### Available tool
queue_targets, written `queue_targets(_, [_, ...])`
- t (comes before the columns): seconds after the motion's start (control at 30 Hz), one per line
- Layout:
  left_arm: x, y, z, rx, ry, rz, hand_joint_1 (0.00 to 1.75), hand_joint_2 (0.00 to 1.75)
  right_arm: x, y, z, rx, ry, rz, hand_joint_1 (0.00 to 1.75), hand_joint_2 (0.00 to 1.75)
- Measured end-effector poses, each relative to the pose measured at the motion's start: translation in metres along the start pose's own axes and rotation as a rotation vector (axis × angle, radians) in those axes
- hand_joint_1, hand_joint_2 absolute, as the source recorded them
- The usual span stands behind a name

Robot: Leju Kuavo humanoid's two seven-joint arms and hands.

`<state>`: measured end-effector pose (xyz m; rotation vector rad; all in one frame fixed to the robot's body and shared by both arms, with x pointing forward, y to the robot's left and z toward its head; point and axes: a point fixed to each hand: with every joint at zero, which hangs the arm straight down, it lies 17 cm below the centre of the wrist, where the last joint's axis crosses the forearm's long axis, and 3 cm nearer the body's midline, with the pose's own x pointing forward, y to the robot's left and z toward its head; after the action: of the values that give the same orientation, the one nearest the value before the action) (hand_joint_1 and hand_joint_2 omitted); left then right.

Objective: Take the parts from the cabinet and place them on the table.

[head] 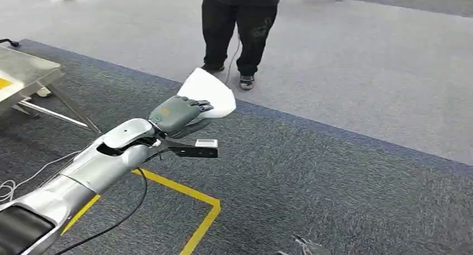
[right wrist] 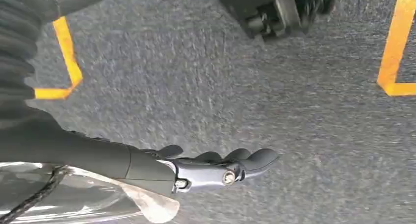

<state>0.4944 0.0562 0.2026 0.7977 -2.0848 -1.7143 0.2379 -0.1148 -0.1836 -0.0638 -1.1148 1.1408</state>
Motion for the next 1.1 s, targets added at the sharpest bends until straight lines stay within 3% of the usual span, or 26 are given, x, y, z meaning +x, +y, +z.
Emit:
queue_targets(0.63, [0.005, 0.017, -0.030, 0.011, -0.039, -0.024, 1.75, 1.75, -0.009, -0.023, -0.001, -0.085, 0.015, -0.026, 0.00, 1.75])
queue_targets(0.8, [0.002, 0.015, -0.029, 0.004, -0.031, -0.027, 1.75, 1.75, -0.007, -0.030, -0.003, -0.099, 0.002, -0.036, 0.00, 1.75])
queue_targets(1.1, [0.001, -0.002, -0.020, -0.029, -0.009, -0.011, 1.75, 1.75, -0.014, -0.010, 0.009, -0.075, 0.015, -0.048, 0.00, 1.75])
